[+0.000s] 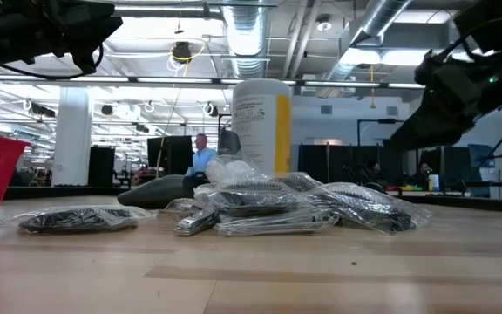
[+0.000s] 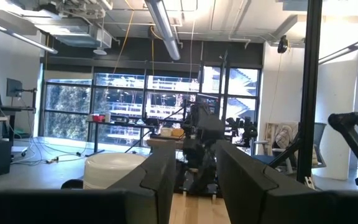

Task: Pick & Place Travel size toiletries
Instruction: Put the cotton pack into the left green bin

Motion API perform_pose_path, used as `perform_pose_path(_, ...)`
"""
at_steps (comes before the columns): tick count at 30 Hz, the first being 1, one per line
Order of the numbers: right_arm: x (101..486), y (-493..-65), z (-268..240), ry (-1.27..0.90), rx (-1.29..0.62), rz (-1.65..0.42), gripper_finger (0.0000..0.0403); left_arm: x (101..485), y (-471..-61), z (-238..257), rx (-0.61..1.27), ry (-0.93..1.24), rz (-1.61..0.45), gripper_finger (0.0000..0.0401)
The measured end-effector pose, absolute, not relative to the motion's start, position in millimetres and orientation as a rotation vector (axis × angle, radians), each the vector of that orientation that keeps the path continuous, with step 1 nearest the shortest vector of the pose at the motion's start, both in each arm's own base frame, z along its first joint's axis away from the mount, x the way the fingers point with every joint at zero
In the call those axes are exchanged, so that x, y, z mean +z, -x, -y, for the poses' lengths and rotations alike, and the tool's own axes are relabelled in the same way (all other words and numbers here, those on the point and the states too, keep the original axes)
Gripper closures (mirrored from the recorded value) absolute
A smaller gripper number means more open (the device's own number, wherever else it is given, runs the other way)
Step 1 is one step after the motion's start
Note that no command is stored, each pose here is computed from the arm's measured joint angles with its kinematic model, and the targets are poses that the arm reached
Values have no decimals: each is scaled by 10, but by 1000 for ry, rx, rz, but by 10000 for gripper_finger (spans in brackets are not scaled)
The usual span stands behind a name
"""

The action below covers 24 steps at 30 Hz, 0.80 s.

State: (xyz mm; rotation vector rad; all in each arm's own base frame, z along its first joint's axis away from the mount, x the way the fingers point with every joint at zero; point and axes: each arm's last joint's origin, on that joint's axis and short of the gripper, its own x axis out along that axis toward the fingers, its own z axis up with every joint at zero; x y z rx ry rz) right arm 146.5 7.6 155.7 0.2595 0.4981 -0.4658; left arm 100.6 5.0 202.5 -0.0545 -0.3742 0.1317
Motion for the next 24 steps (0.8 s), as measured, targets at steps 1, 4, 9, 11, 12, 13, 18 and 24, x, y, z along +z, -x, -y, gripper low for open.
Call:
perform_pose_path(1,1527,-1479,-71,-262,-477,-516,165,2026,-1005,-51,132,54,375,293)
perform_pose_path(4,1446,-1515,-45,-274,-516,-563,164,2028,-1004,-50,132,55,378,293)
perform_pose_path(9,1378,-1602,-17,-319,-516,-576,174,2030,-1004,-50,132,55,380,293)
perform_pose_path(11,1365,-1654,-16,-344,-483,-566,178,2029,-1004,-51,132,55,380,293)
perform_pose_path(12,1352,-1675,-13,-351,-475,-568,180,2030,-1004,-50,132,55,380,293)
perform_pose_path(13,1331,-1692,-12,-352,-474,-573,181,2031,-1003,-51,132,55,381,293)
perform_pose_path(18,1194,-1756,12,-349,-483,-635,183,2031,-1003,-50,131,55,382,293)
perform_pose_path(24,1085,-1854,54,-378,-442,-649,182,2037,-1001,-50,131,55,388,293)
